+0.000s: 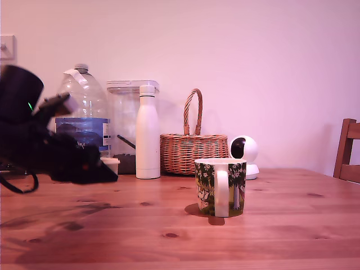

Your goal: Pick up the coffee capsules from the table one by one and drop them inside the nearest coffee cup

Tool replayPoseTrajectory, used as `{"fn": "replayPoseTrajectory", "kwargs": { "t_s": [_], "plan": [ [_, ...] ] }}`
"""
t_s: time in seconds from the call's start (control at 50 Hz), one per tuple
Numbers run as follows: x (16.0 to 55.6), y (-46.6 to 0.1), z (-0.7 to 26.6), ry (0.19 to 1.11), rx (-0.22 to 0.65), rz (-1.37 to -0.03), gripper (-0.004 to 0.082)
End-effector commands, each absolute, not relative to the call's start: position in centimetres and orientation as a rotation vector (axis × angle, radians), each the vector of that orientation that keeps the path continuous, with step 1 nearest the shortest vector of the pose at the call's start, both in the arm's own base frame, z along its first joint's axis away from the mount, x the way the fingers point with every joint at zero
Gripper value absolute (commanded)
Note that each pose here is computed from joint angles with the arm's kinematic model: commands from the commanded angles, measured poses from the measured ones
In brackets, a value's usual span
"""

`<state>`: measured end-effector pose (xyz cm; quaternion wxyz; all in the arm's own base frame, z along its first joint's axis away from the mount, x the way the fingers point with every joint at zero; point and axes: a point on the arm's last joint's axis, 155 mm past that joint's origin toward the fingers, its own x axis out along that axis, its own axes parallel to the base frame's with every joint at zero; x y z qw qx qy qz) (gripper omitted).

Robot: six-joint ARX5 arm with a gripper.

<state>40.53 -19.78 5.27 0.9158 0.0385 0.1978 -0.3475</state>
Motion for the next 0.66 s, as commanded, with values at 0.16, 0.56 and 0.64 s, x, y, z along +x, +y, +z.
{"fn": "replayPoseTrajectory", "kwargs": {
  "t_s": [0.16,0.56,0.64],
  "plan": [
    [38.2,-21.6,9.4,0.358,0.121,-0.795,0.0122],
    [34.1,-24.6,12.7,0.358,0.14,-0.899,0.0122],
    [33.6,-25.2,13.2,0.348,0.142,-0.916,0.0122]
  ]
}}
